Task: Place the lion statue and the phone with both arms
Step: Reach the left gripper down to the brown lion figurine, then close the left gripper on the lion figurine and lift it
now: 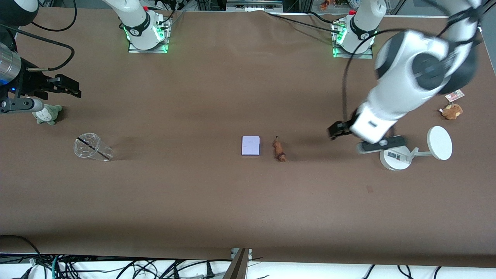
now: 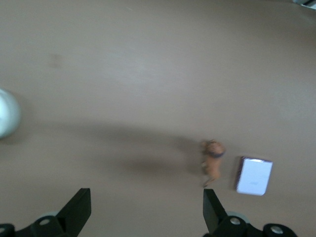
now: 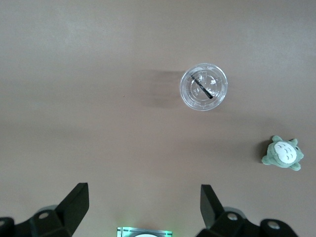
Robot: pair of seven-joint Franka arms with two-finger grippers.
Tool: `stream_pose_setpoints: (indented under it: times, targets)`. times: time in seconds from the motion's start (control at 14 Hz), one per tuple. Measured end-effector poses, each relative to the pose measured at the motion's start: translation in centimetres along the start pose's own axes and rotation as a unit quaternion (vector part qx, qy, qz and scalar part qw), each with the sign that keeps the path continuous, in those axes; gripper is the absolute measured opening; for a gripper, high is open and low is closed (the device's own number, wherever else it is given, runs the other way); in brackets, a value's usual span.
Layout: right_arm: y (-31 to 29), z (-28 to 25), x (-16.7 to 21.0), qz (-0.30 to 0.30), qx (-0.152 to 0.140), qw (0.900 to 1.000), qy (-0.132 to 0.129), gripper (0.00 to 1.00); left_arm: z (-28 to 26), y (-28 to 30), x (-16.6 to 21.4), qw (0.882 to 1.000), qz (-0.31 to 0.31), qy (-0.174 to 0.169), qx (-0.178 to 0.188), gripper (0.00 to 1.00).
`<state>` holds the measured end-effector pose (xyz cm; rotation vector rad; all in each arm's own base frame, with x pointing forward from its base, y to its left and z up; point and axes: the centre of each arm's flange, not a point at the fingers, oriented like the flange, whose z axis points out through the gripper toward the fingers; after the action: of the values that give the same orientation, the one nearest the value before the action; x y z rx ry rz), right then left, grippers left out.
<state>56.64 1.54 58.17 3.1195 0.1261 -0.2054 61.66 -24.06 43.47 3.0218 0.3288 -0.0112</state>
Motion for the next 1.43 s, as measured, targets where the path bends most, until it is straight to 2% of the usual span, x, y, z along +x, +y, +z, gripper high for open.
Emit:
stream_pose_setpoints:
  times: [0.21, 0.5, 0.71, 1.07, 1.43]
  targets:
    - [0.0, 0.0, 0.0, 0.000, 0.000, 1.000, 0.000, 1.00, 7.8, 5.8, -2.0, 1.000, -0.012, 0.001, -0.002, 1.00]
    - [0.0, 0.0, 0.0, 0.000, 0.000, 1.000, 0.000, 1.00, 16.0, 10.6, -5.0, 0.999, -0.013, 0.026, 0.040, 1.00]
    - [0.0, 0.0, 0.0, 0.000, 0.000, 1.000, 0.000, 1.00, 18.6, 11.5, -5.3, 0.998, -0.022, 0.044, 0.039, 1.00]
    - [0.0, 0.0, 0.0, 0.000, 0.000, 1.000, 0.000, 1.00, 22.3, 11.7, -6.1, 0.997, -0.011, 0.047, 0.060, 1.00]
    - [0.0, 0.0, 0.0, 0.000, 0.000, 1.000, 0.000, 1.00, 24.4, 12.4, -6.9, 0.998, -0.006, 0.050, 0.050, 1.00]
